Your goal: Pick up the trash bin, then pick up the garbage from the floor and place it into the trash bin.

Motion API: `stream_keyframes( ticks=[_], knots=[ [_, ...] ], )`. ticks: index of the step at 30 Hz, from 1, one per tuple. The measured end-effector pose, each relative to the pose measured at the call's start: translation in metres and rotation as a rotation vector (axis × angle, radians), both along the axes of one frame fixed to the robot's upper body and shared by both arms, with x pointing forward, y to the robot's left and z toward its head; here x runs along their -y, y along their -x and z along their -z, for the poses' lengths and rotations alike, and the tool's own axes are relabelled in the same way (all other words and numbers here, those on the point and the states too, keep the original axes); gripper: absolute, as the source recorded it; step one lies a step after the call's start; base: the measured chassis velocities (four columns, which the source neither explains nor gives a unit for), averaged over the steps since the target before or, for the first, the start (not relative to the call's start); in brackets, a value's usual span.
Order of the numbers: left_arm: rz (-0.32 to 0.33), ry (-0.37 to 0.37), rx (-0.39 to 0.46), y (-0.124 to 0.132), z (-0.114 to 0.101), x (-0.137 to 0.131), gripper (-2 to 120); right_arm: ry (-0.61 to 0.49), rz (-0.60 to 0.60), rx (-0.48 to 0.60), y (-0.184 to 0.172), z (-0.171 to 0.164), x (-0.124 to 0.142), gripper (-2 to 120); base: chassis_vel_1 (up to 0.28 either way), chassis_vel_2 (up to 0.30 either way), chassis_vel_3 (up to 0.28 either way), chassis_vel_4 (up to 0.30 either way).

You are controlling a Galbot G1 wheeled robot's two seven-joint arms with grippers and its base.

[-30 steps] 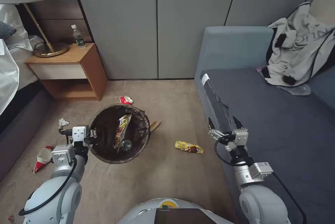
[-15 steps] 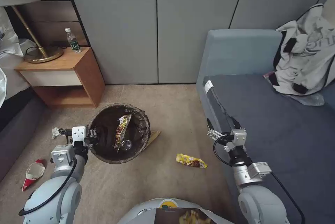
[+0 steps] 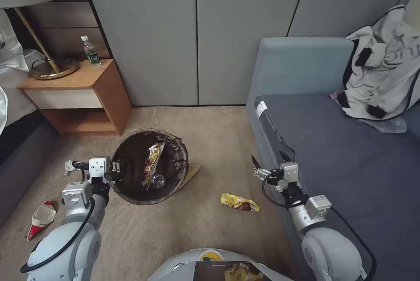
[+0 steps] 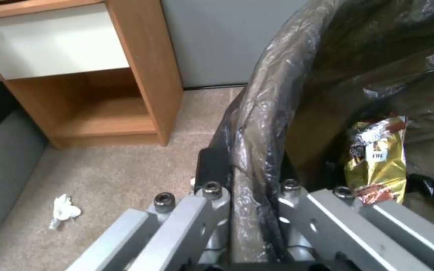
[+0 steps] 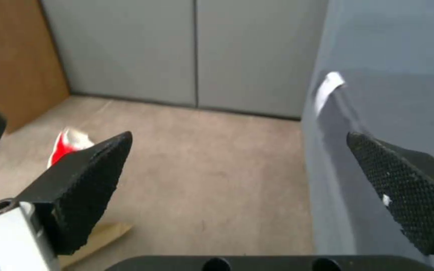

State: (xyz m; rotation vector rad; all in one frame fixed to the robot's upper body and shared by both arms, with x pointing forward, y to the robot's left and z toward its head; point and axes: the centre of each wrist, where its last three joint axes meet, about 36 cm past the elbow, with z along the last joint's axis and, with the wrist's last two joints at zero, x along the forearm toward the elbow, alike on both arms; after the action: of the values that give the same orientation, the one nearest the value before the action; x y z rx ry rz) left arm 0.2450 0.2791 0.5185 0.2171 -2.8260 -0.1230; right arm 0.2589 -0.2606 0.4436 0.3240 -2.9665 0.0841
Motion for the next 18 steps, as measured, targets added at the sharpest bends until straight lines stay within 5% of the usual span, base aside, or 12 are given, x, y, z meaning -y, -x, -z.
stream_keyframes(
  ticks=[18],
  knots=[
    [0.003,-0.003,0.007,0.004,-0.007,0.001,4,0.115,-0.202,-0.208,-0.049,0.022,-0.006,100,0.000,0.000,0.000,0.000]
  ],
)
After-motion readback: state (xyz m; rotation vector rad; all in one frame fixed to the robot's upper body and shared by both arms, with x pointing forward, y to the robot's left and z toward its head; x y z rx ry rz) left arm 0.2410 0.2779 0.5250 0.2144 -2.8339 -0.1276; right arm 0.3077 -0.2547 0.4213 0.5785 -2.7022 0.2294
